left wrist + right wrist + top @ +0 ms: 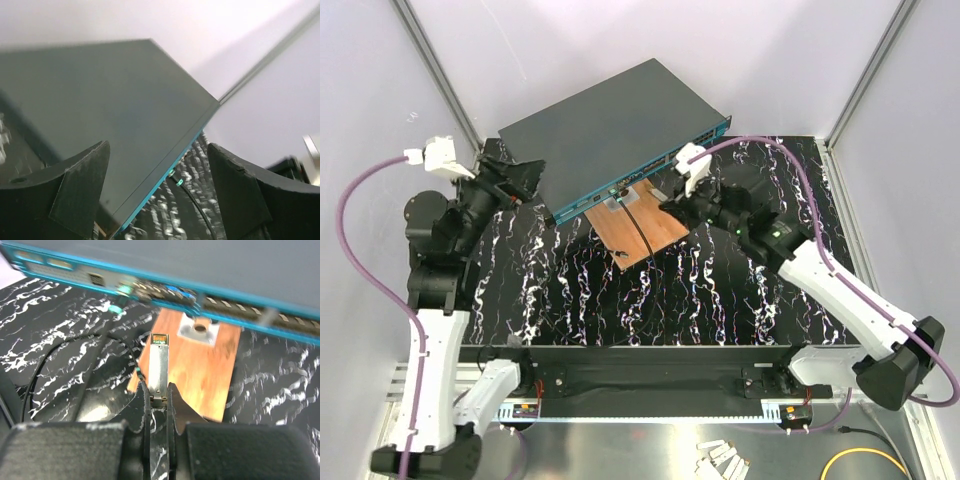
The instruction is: Insert the plug into the switch port
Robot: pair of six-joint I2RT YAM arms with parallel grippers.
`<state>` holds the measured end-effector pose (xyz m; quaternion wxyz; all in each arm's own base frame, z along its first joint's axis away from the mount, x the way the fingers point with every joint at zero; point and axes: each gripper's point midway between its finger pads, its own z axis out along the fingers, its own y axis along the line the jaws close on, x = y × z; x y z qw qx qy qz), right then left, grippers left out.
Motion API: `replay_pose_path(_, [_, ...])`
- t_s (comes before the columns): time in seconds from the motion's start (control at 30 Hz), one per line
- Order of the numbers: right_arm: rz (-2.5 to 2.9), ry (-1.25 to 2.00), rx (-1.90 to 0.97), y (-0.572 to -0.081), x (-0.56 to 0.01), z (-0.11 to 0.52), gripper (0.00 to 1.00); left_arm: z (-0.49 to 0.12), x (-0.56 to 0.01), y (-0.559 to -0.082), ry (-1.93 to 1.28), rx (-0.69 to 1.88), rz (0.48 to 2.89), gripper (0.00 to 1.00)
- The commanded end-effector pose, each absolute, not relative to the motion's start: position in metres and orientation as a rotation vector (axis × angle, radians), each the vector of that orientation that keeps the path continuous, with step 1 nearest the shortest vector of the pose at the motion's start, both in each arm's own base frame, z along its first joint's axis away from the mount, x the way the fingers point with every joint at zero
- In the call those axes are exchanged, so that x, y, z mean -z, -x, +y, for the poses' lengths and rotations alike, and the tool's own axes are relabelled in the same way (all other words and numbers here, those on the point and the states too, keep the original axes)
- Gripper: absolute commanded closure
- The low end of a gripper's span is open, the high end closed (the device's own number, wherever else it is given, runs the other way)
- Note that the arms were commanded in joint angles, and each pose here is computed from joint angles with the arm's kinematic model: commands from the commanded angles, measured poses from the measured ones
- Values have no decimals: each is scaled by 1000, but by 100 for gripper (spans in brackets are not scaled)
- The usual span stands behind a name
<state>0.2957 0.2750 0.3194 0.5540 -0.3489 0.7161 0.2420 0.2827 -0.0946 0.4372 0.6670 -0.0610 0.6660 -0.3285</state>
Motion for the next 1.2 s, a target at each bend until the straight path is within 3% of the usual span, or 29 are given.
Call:
replay_pose_path(0.0, [1538, 809, -520, -304, -345, 294, 100, -96, -420, -281, 353, 1011, 1539, 16])
replay_pose_path(0.5, [1695, 555, -470, -323, -317, 313, 100, -76, -364, -309, 573, 1034, 1613, 16])
replay_pose_path(1.17, [1691, 586, -512, -325, -321, 336, 100, -76, -333, -321, 707, 1141, 1636, 19])
